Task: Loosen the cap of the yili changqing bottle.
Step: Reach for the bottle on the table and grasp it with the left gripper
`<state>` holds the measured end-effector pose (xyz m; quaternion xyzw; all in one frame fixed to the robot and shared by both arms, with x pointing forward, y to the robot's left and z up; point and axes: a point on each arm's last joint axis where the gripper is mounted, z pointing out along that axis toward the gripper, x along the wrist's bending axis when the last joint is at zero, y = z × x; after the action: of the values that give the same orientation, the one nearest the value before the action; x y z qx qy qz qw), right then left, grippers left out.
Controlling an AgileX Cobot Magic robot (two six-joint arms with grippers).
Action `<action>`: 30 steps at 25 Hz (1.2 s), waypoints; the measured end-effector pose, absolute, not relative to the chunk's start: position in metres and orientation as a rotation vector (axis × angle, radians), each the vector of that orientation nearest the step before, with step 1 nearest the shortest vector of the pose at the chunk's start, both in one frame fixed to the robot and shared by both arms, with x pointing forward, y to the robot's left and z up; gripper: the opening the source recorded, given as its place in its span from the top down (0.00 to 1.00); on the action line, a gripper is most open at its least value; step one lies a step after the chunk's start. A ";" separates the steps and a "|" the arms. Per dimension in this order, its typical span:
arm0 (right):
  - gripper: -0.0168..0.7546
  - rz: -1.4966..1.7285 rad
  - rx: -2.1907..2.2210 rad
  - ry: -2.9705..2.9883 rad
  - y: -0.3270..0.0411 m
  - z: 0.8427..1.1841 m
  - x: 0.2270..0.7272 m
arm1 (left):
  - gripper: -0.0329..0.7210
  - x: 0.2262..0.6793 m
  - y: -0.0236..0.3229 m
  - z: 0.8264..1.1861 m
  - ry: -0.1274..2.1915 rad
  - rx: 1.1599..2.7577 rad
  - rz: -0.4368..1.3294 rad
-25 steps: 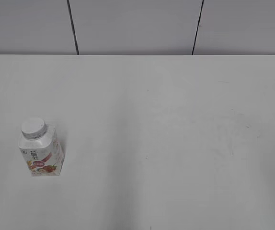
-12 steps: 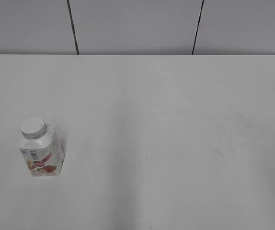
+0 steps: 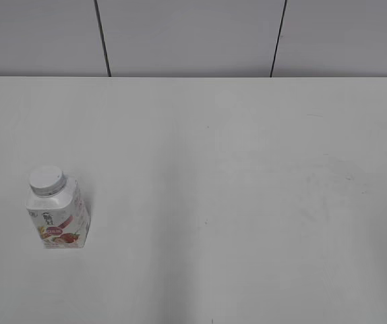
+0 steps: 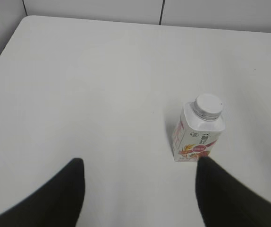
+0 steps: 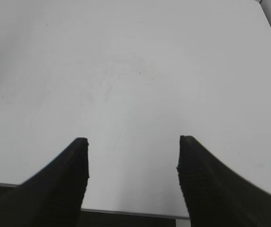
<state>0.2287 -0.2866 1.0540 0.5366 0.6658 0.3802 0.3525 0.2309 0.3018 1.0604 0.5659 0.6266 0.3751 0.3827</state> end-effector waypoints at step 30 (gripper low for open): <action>0.36 0.983 1.387 1.721 -0.287 1.054 0.229 | 0.35 0.349 0.283 1.037 1.161 1.615 1.074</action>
<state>0.2287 -0.2867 1.0541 0.5364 0.6656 0.3801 0.3532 0.3486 0.2831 1.0372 0.6463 0.4646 0.4297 0.4263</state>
